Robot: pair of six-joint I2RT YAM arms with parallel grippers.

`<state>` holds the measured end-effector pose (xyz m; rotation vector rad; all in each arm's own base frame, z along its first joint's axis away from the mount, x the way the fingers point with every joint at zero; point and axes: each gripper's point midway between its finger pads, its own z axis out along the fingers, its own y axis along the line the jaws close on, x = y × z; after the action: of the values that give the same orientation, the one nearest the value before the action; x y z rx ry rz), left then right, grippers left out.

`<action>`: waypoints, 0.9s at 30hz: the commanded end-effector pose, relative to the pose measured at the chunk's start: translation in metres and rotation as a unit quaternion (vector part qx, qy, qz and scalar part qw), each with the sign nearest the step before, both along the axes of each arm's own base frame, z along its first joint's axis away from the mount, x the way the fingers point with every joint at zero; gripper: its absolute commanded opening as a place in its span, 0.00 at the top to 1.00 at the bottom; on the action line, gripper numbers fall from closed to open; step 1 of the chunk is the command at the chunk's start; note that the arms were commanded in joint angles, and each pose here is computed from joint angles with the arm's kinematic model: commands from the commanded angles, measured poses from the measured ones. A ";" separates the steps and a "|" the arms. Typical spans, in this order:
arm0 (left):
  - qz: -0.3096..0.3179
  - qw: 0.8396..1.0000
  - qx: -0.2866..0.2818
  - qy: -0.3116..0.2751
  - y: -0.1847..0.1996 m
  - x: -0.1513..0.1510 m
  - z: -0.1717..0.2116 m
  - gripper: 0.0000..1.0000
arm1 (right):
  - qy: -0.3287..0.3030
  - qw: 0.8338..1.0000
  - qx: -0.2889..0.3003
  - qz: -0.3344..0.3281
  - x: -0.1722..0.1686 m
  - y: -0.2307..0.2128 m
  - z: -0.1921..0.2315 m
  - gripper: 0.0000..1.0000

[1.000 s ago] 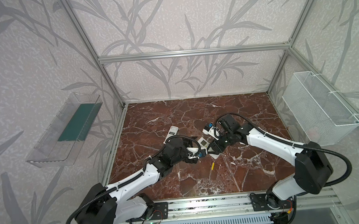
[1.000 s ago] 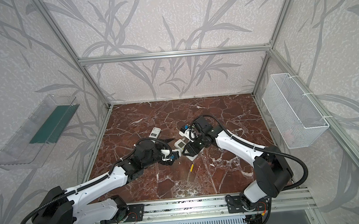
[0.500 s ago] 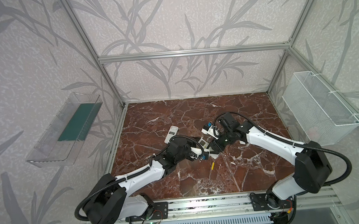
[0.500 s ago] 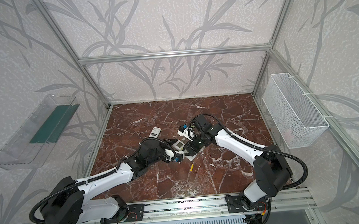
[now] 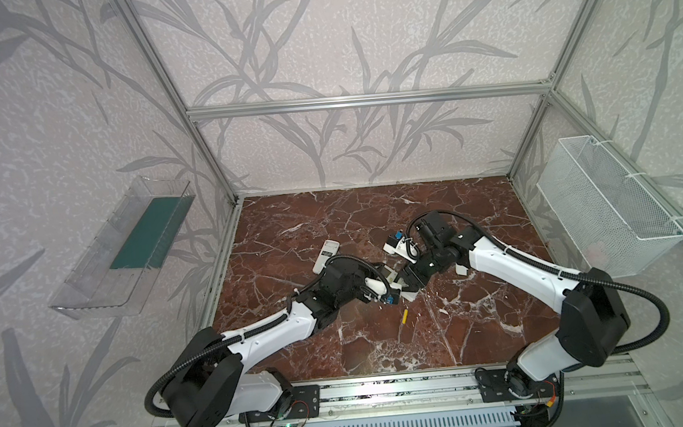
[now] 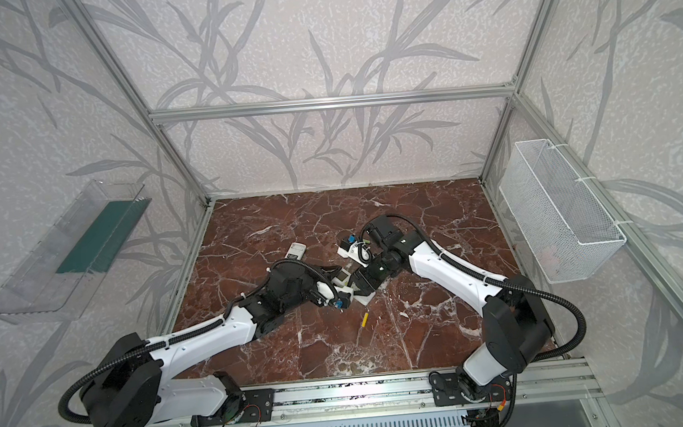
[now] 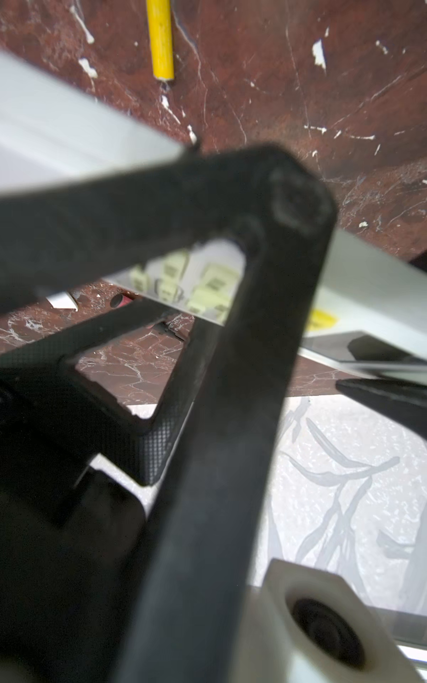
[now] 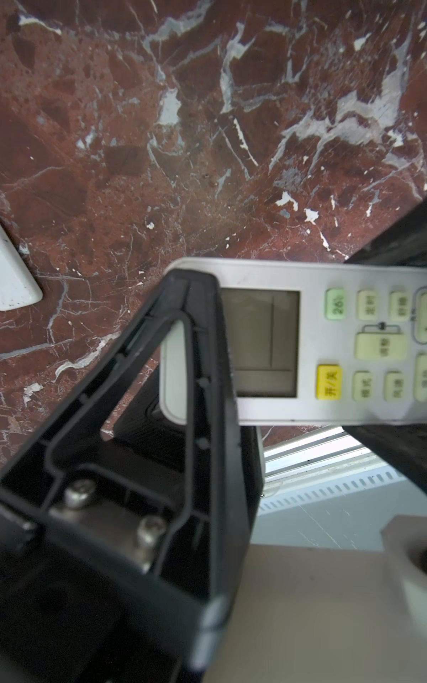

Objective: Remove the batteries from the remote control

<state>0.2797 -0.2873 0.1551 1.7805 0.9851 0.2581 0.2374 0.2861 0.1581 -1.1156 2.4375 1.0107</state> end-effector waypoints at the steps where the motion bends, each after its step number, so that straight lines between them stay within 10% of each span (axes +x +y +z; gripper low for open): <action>1: -0.009 1.000 -0.010 -0.004 -0.008 0.001 0.013 0.83 | -0.014 1.000 0.001 0.017 0.002 0.003 0.005 0.74; 6: -0.002 1.000 -0.009 0.004 -0.007 0.001 0.012 1.00 | -0.024 1.000 -0.005 0.012 0.006 0.002 0.006 0.68; 17: 0.055 0.997 -0.037 0.038 0.007 0.003 0.004 1.00 | -0.215 0.976 -0.005 -0.034 0.030 -0.023 0.037 0.34; 27: 0.085 0.987 -0.022 0.132 0.022 -0.009 0.002 1.00 | -0.351 0.936 0.019 0.005 0.025 -0.032 0.070 0.30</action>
<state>0.2755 -0.2674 0.1445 1.7343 1.2832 0.1592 0.2595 0.2507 0.2152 -1.1442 1.9473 0.5722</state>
